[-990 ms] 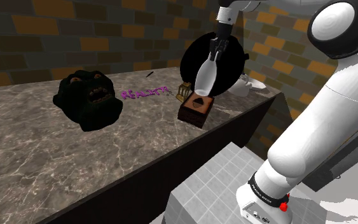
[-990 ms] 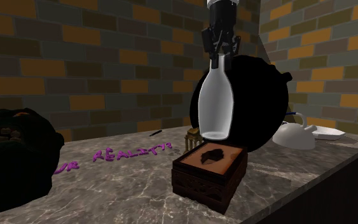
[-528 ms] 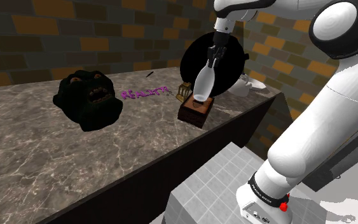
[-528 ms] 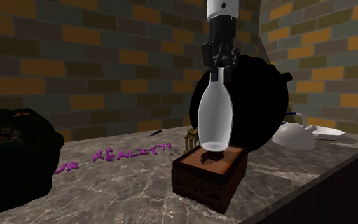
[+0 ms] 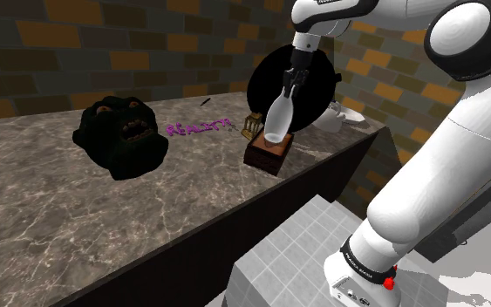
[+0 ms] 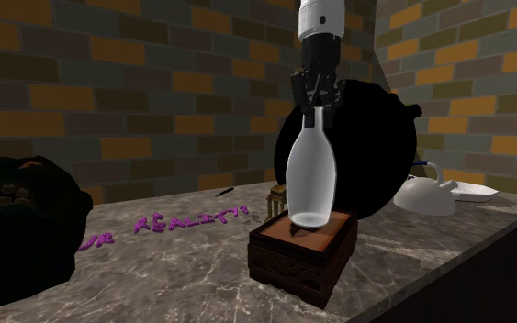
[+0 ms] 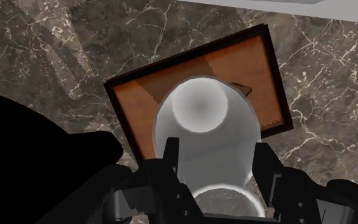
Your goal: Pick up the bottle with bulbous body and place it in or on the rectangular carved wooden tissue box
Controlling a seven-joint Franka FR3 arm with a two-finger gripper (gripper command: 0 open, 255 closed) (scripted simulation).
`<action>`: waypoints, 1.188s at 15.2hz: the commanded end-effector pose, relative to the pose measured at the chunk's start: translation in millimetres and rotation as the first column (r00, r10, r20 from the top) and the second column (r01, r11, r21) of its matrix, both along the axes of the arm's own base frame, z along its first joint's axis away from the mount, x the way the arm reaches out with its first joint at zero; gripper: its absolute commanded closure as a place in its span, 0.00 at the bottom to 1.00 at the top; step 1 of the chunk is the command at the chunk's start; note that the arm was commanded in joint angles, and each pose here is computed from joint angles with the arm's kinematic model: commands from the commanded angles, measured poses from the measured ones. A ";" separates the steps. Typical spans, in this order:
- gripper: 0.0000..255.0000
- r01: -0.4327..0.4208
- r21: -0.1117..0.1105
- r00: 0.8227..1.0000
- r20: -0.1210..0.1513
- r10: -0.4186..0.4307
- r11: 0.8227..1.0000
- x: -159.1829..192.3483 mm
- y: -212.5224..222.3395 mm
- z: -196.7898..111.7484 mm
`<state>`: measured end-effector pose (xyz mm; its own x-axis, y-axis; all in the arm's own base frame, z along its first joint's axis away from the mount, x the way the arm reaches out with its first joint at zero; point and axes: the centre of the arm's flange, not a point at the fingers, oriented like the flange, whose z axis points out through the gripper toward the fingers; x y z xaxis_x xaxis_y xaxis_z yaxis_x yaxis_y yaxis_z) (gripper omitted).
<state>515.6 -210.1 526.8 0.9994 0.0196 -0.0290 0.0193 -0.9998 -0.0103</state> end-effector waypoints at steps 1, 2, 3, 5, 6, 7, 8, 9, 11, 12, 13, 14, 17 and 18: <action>1.00 0.000 0.001 1.000 -0.003 0.000 1.000 0.2 -0.2 -1.7; 1.00 0.000 0.001 1.000 -0.003 0.000 1.000 0.2 -0.2 -1.7; 0.00 0.000 0.001 1.000 -0.003 0.000 1.000 0.5 -0.1 -1.3; 0.00 0.000 0.001 1.000 -0.003 0.000 1.000 0.6 -0.2 -1.3; 0.00 0.000 0.001 1.000 -0.003 0.000 1.000 0.5 -0.2 -1.3; 0.00 0.000 0.001 1.000 -0.003 0.000 1.000 0.5 -0.2 -1.3; 0.00 0.000 0.001 1.000 -0.003 0.000 1.000 0.2 -0.2 -1.7; 0.00 0.000 0.001 1.000 -0.003 0.000 1.000 0.6 -0.3 11.5; 0.00 0.000 0.001 1.000 -0.003 0.000 1.000 1.4 -0.6 37.9; 0.00 0.000 0.001 1.000 -0.003 0.000 1.000 1.8 -0.7 48.3; 0.00 0.000 0.001 1.000 -0.003 0.000 1.000 1.8 -0.7 48.3; 0.00 0.000 0.001 1.000 -0.003 0.000 1.000 1.7 -0.7 48.3; 0.00 0.000 0.001 1.000 -0.003 0.000 1.000 1.8 -0.7 48.3; 0.00 0.000 0.001 1.000 -0.003 0.000 1.000 1.8 -0.7 48.3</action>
<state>517.3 -210.8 575.0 0.9993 0.0194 -0.0321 0.0191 -0.9998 -0.0112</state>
